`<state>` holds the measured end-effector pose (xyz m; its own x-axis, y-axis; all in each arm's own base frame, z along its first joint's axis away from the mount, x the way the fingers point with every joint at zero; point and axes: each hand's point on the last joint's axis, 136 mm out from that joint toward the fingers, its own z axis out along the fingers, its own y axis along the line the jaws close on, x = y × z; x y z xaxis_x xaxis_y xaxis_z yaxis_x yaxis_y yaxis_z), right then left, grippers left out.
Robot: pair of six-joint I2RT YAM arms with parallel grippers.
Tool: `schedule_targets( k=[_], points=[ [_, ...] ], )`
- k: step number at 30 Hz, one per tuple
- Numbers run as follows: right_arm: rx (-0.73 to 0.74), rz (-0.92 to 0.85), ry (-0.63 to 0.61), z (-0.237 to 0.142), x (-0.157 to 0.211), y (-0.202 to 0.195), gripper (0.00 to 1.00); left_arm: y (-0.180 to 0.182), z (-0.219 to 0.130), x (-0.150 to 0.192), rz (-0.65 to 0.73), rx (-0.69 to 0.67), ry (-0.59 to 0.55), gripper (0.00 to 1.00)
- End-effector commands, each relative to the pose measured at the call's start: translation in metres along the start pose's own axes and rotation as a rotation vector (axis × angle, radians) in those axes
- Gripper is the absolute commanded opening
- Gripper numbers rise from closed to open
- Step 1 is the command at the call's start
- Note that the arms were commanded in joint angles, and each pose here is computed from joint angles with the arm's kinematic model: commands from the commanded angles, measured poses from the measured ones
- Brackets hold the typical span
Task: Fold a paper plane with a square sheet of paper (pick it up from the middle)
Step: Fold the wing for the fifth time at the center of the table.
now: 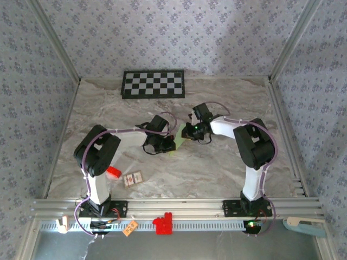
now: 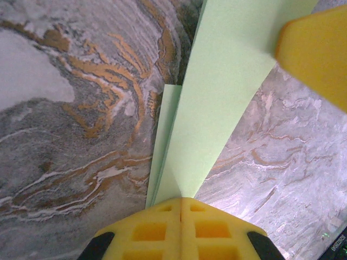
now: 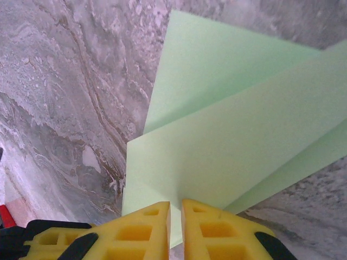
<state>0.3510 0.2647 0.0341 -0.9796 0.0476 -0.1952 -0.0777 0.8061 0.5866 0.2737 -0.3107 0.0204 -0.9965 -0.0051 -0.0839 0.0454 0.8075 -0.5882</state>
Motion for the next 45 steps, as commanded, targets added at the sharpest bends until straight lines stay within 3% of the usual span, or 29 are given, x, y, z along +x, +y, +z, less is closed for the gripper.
schedule_targets(
  k=[1,10,20,34,39,45],
  points=[
    [0.032,-0.029,0.018,0.004,-0.004,-0.008,0.15,0.038,0.006,0.022,-0.064,-0.134,0.079,0.00],
    [0.087,0.021,0.045,0.015,0.003,-0.031,0.15,0.031,0.002,0.019,-0.056,-0.117,0.066,0.00],
    [0.076,0.049,0.064,0.020,0.018,-0.041,0.15,-0.027,-0.015,-0.026,0.043,0.051,-0.058,0.04],
    [0.047,-0.004,-0.005,-0.006,0.001,-0.012,0.16,0.009,0.018,-0.017,-0.036,-0.089,0.042,0.02],
    [0.118,-0.002,-0.081,-0.021,-0.013,-0.014,0.18,0.016,0.020,-0.010,-0.036,-0.127,0.056,0.00],
    [0.174,-0.012,-0.088,-0.016,-0.012,-0.011,0.18,0.020,0.022,-0.008,-0.036,-0.149,0.067,0.00]
  ],
)
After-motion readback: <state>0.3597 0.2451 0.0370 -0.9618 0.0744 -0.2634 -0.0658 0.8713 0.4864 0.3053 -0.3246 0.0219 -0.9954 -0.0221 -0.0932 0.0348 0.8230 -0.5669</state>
